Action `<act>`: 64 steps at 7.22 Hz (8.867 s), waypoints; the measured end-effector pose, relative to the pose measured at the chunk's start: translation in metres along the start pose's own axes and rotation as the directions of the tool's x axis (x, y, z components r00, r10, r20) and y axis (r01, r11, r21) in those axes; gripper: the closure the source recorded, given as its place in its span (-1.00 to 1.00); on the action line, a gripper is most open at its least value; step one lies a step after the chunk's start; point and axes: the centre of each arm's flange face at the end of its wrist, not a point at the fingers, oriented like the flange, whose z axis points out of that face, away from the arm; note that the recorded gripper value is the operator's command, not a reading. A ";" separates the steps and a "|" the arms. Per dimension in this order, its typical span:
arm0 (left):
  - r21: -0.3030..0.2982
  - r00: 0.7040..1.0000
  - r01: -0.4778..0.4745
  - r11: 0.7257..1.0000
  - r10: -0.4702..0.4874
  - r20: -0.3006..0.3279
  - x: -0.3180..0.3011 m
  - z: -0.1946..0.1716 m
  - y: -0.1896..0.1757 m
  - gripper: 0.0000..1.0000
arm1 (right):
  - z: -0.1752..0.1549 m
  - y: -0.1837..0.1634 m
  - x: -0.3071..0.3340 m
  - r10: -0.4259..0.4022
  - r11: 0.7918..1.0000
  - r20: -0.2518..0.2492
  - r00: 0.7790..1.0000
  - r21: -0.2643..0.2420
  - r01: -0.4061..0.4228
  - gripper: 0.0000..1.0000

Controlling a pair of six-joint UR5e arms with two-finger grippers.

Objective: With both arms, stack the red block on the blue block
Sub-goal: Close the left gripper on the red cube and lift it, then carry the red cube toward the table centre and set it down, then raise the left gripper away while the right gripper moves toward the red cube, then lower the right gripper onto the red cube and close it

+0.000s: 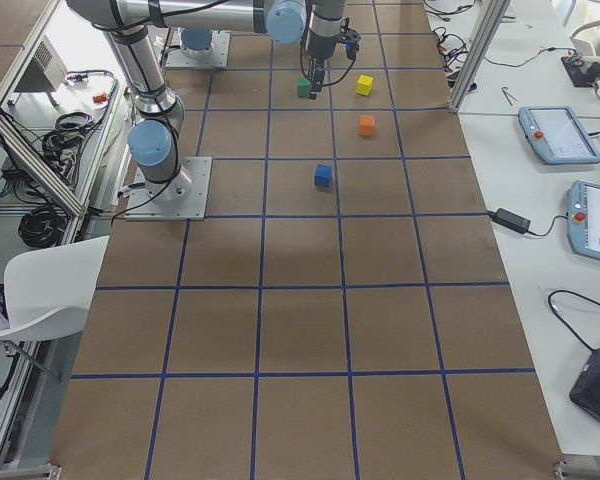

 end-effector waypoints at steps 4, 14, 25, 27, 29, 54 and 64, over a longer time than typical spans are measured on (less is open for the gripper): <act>0.010 0.996 -0.002 1.000 0.002 0.092 -0.007 -0.017 -0.005 1.00 | -0.001 0.000 0.000 0.000 1.000 -0.003 1.000 0.002 0.000 -1.00; 0.036 0.968 0.242 0.970 -0.239 -0.076 0.169 -0.140 -0.103 1.00 | 0.000 0.002 0.002 0.003 1.000 -0.005 1.000 -0.009 -0.003 -1.00; 0.031 0.947 0.304 0.952 -0.299 -0.116 0.326 -0.035 -0.152 -0.63 | 0.002 0.001 0.002 0.003 1.000 -0.004 1.000 -0.013 -0.003 -1.00; 0.032 0.950 0.296 0.955 -0.291 -0.111 0.330 -0.031 -0.152 -1.00 | 0.001 0.001 0.002 0.003 1.000 -0.004 1.000 -0.010 -0.003 -1.00; 0.049 0.952 0.296 0.954 -0.291 -0.100 0.327 -0.049 -0.148 -1.00 | -0.001 0.001 0.002 0.004 1.000 -0.004 1.000 -0.005 -0.004 -1.00; 0.049 0.982 0.188 0.981 -0.187 -0.022 0.064 -0.261 -0.048 -1.00 | 0.214 -0.099 -0.217 -0.292 0.954 0.091 0.952 0.104 0.282 -1.00; 0.043 0.982 0.186 0.982 -0.185 -0.023 0.066 -0.259 -0.050 -1.00 | 0.249 -0.090 -0.221 -0.303 0.953 0.088 0.949 0.045 0.300 1.00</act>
